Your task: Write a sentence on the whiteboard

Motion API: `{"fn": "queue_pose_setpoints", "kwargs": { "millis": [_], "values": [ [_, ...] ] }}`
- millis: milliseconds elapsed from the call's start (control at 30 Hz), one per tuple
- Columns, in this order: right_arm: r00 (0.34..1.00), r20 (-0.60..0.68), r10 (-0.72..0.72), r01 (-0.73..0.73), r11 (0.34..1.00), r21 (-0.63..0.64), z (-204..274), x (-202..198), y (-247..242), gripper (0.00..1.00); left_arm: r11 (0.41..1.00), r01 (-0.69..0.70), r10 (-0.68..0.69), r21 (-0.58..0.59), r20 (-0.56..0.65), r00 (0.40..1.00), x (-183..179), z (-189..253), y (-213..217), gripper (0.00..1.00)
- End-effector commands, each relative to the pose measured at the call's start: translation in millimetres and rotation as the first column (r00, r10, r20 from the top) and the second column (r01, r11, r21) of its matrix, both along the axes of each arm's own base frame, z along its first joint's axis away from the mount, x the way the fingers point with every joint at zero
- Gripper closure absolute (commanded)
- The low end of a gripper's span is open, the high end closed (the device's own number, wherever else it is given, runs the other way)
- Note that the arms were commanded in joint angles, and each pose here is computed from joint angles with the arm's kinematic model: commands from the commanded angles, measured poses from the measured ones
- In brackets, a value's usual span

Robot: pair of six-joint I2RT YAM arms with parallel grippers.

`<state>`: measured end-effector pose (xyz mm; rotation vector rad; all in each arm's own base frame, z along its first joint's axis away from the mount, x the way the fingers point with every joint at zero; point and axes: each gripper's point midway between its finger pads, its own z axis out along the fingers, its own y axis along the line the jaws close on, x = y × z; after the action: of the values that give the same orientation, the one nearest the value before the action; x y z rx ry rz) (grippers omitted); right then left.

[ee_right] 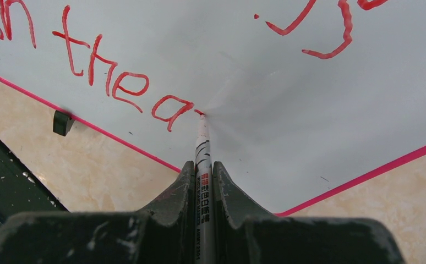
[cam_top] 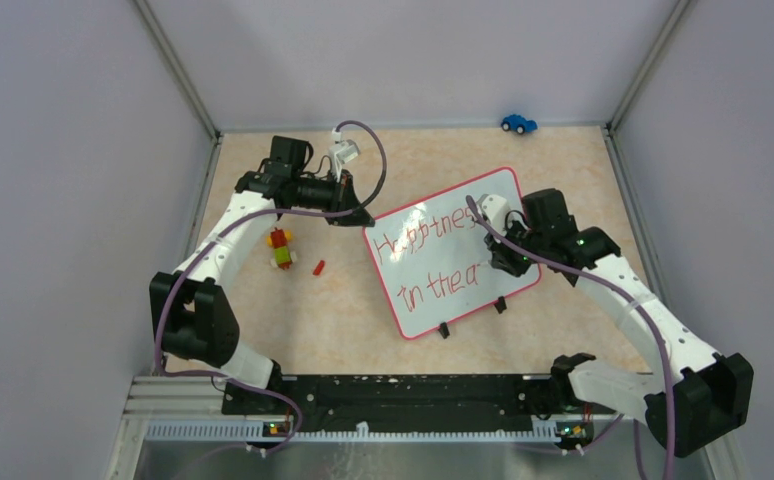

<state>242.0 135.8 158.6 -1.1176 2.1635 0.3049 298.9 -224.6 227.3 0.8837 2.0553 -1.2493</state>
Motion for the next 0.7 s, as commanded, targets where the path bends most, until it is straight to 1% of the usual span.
{"fn": "queue_pose_setpoints", "kwargs": {
  "millis": [0, 200, 367, 667],
  "values": [
    [0.995, 0.091, -0.036, 0.035, 0.999, 0.005, 20.7, 16.5, -4.3, 1.0, 0.997, 0.036, -0.029, 0.073, -0.1, 0.995, -16.7, -37.1, -3.9, 1.0],
    [0.999, 0.031, 0.01, -0.011, 1.0, 0.028, 9.4, 5.1, 3.3, 1.0, 0.997, 0.037, -0.03, 0.07, -0.1, 0.995, -16.6, -36.5, -4.2, 1.0],
    [0.999, -0.012, 0.037, -0.036, 0.999, 0.015, -4.3, -4.8, 2.3, 1.0, 0.997, 0.037, -0.03, 0.07, -0.1, 0.994, -16.8, -37.2, -4.0, 1.0],
    [0.998, -0.05, 0.049, -0.05, 0.999, -0.017, -21.2, -14.9, -2.8, 1.0, 0.997, 0.037, -0.029, 0.072, -0.106, 0.994, -16.6, -38.8, -4.1, 1.0]
  ]
}}
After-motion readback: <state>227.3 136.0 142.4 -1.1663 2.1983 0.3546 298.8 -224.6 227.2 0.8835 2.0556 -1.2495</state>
